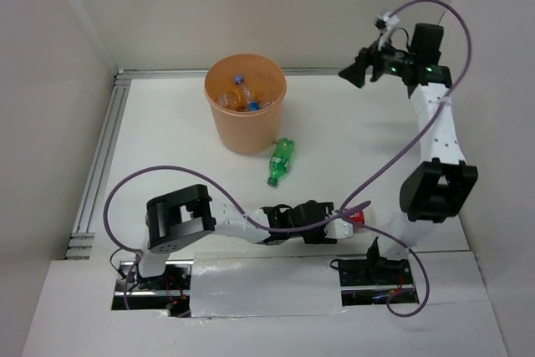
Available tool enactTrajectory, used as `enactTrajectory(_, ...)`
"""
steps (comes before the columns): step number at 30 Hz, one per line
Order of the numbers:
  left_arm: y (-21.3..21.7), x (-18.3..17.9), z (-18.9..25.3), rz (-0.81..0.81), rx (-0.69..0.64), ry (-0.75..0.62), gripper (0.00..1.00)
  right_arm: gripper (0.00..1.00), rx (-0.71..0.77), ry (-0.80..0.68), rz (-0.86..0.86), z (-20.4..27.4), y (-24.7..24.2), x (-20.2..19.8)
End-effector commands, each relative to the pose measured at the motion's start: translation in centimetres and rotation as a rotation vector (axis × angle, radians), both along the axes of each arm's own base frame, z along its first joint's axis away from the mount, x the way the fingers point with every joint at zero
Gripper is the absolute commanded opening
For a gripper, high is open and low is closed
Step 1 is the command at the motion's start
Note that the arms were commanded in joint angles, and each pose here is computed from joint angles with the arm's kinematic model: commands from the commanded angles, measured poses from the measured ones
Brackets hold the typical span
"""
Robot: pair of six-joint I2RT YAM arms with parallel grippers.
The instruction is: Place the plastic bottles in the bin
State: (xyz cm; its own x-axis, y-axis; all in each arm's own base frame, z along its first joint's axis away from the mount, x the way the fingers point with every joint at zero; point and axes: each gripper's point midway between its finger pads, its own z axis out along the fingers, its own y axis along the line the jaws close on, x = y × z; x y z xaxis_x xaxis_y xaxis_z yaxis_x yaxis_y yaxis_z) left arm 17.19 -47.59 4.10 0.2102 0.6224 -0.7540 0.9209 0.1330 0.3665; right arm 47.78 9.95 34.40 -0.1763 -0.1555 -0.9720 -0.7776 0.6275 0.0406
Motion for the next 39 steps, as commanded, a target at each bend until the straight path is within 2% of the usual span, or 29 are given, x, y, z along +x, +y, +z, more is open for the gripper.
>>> enactTrajectory(1,-1.0,-1.4,-0.5,-0.071,0.007,0.048,0.67,0.86,-0.047,0.040,0.052,-2.1,-1.6,-5.7)
enactTrajectory(3,-0.9,-0.9,0.2,-0.033,-0.005,0.035,0.49,0.72,-0.066,0.032,-0.018,-2.3,-4.7,-7.6)
enactTrajectory(4,-0.9,-0.7,0.7,-0.011,-0.020,0.039,0.24,0.65,-0.087,0.030,-0.043,-2.8,-5.7,-8.2)
enactTrajectory(5,-0.6,0.1,1.4,0.033,-0.037,0.036,0.00,0.50,-0.091,0.074,-0.083,-4.7,-7.2,-9.0)
enactTrajectory(6,-0.4,0.9,3.4,0.081,-0.076,0.017,0.00,0.40,-0.110,0.075,-0.103,-4.7,-7.6,-10.2)
enactTrajectory(7,0.1,1.4,4.3,0.115,-0.086,0.026,0.00,0.36,-0.133,0.080,-0.133,-5.3,-8.2,-10.5)
enactTrajectory(8,0.6,2.5,5.8,0.162,-0.119,0.019,0.00,0.36,-0.181,0.128,-0.187,-7.3,-9.2,-11.1)
enactTrajectory(9,0.6,3.4,7.9,0.199,-0.157,0.012,0.00,0.36,-0.210,0.124,-0.232,-7.3,-9.9,-11.8)
enactTrajectory(10,1.2,4.6,9.8,0.251,-0.191,0.002,0.00,0.45,-0.233,0.135,-0.276,-7.8,-10.9,-12.2)
enactTrajectory(11,1.8,5.3,13.6,0.296,-0.279,0.016,0.00,0.56,-0.252,0.147,-0.313,-8.3,-11.6,-12.6)
enactTrajectory(12,3.1,7.8,16.3,0.363,-0.330,0.023,0.00,0.78,-0.290,0.172,-0.369,-9.2,-13.0,-13.5)
enactTrajectory(13,4.0,9.0,18.6,0.403,-0.382,0.033,0.00,0.84,-0.315,0.177,-0.384,-9.8,-13.7,-14.0)
enactTrajectory(14,5.4,10.1,22.0,0.465,-0.472,0.049,0.00,0.86,-0.334,0.179,-0.403,-10.1,-14.4,-14.3)
enactTrajectory(15,7.3,12.8,24.8,0.533,-0.531,0.038,0.00,0.86,-0.345,0.218,-0.423,-11.2,-15.1,-15.4)
enactTrajectory(18,12.0,17.1,31.6,0.668,-0.699,-0.001,0.00,0.87,-0.363,0.262,-0.447,-12.8,-16.4,-16.7)
enactTrajectory(22,17.6,22.4,34.5,0.859,-0.789,-0.073,0.00,0.86,-0.337,0.305,-0.427,-14.2,-16.0,-18.2)
enactTrajectory(24,20.4,25.0,33.2,0.960,-0.763,-0.088,0.04,0.86,-0.348,0.308,-0.413,-14.5,-15.8,-18.6)
enactTrajectory(26,21.5,26.8,31.6,1.006,-0.726,-0.088,0.08,0.91,-0.388,0.285,-0.399,-14.3,-16.0,-18.9)
enactTrajectory(28,23.2,28.4,30.3,1.064,-0.716,-0.092,0.27,0.97,-0.413,0.295,-0.381,-14.7,-16.0,-19.4)
enactTrajectory(29,23.6,29.2,28.9,1.093,-0.690,-0.091,0.38,1.00,-0.449,0.284,-0.344,-14.6,-15.9,-19.8)
enactTrajectory(30,24.0,29.7,28.2,1.120,-0.692,-0.081,0.73,1.00,-0.474,0.274,-0.316,-14.5,-15.9,-20.1)
enactTrajectory(31,24.3,30.2,27.3,1.139,-0.675,-0.067,0.90,1.00,-0.509,0.249,-0.287,-13.7,-15.9,-20.3)
enactTrajectory(32,25.0,30.9,27.9,1.153,-0.691,-0.080,0.96,1.00,-0.521,0.262,-0.235,-13.9,-15.3,-21.3)
enactTrajectory(33,24.7,31.0,27.2,1.149,-0.670,-0.066,1.00,1.00,-0.586,0.207,-0.174,-13.8,-15.3,-21.5)
enactTrajectory(36,24.9,31.6,28.1,1.146,-0.696,-0.077,1.00,0.97,-0.739,0.103,-0.079,-13.7,-15.7,-22.4)
enactTrajectory(39,25.5,31.7,29.9,1.146,-0.731,-0.096,1.00,0.95,-0.764,0.115,-0.026,-15.0,-15.4,-23.4)
